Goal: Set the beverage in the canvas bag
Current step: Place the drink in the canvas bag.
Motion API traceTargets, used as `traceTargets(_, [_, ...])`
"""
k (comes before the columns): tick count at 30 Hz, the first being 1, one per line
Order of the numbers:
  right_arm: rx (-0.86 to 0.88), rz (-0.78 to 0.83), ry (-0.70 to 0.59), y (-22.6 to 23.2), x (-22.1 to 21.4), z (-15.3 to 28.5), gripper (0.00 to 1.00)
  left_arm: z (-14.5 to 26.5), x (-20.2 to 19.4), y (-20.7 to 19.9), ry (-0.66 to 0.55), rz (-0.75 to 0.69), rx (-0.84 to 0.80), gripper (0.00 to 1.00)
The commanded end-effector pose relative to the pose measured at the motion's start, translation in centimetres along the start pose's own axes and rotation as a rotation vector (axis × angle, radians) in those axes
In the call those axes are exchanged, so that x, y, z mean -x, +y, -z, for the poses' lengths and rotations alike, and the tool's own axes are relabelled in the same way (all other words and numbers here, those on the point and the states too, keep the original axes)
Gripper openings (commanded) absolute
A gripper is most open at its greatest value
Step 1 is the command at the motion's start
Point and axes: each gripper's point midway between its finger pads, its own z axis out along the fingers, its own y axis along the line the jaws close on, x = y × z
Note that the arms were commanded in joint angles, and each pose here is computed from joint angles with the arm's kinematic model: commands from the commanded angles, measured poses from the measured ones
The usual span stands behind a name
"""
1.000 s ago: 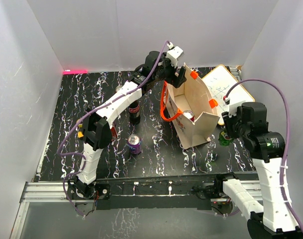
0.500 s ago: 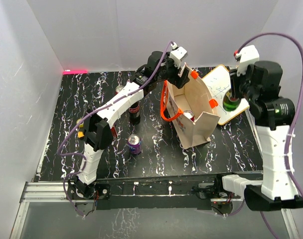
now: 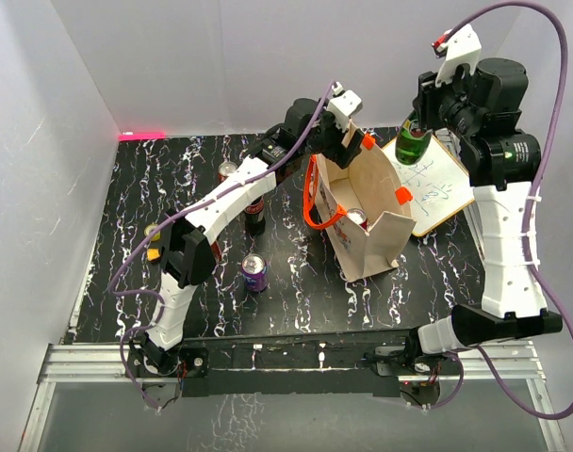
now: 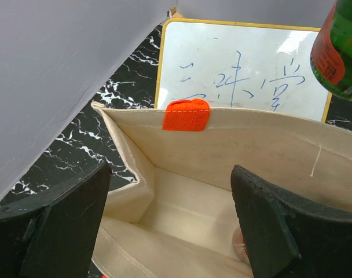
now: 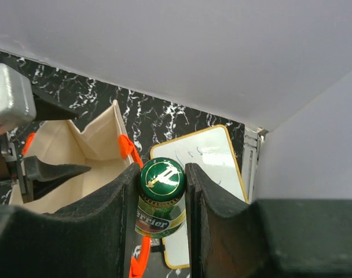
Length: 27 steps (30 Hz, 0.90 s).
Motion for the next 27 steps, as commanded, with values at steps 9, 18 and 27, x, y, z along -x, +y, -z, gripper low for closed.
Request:
traceTargets(9, [0.132,-0.018,-0.372,4.4,10.4,2.2,0.08,5.4,7.1,3.6,-0.111,-0.072,0.215,0.82])
traceTargets(18, [0.189,-0.029,-0.306,7.8,7.1,-0.7,0.08,6.7,5.6,4.8,-0.060,-0.058,0.248,0.82])
traceTargets(27, [0.212,-0.026,-0.260,9.2,3.6,-3.0,0.08,6.7,1.0,4.7,0.045,0.089,0.204,0.78])
